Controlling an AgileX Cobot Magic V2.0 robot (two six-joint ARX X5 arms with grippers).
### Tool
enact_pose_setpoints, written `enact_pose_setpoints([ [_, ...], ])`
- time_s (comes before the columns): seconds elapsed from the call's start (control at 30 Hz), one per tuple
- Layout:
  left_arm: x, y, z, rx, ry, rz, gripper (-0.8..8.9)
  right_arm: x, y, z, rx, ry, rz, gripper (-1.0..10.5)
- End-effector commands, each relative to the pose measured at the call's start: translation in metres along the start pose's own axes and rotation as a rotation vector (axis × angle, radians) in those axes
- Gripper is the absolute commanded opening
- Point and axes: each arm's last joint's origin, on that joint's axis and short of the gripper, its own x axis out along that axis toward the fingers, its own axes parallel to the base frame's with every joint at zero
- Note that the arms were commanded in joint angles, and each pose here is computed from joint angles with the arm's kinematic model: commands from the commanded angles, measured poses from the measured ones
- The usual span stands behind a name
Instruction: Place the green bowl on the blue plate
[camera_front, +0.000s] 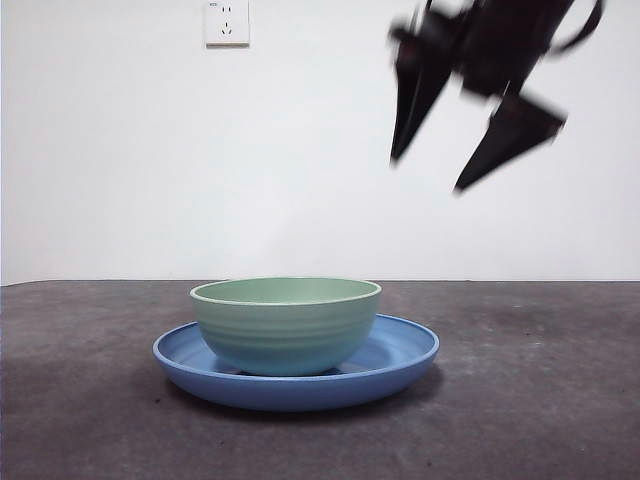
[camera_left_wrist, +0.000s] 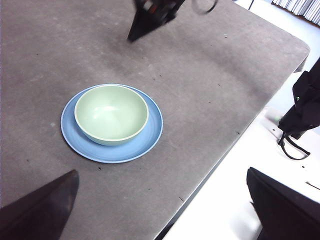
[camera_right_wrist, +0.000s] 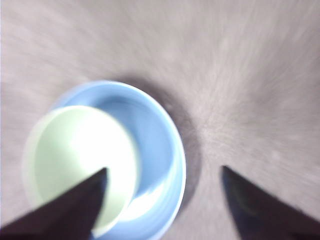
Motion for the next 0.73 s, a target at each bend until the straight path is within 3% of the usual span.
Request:
enact_pose_setpoints([
  [0.03, -0.002, -0.001, 0.002, 0.008, -0.012, -0.009, 5.92, -0.033, 0.012, -0.008, -0.071, -0.033, 0.008, 5.3],
  [0.27, -0.002, -0.001, 0.002, 0.008, -0.012, -0.01, 5.92, -0.117, 0.032, -0.06, -0.166, -0.084, -0.045, 6.0],
  [0.37, -0.002, -0.001, 0.002, 0.008, -0.012, -0.01, 5.92, -0.146, 0.038, -0.089, -0.199, -0.133, -0.025, 6.0],
  [0.73, -0.002, -0.001, 0.002, 0.004, -0.012, -0.009, 5.91, -0.205, 0.031, -0.185, -0.281, -0.301, 0.054, 6.0],
])
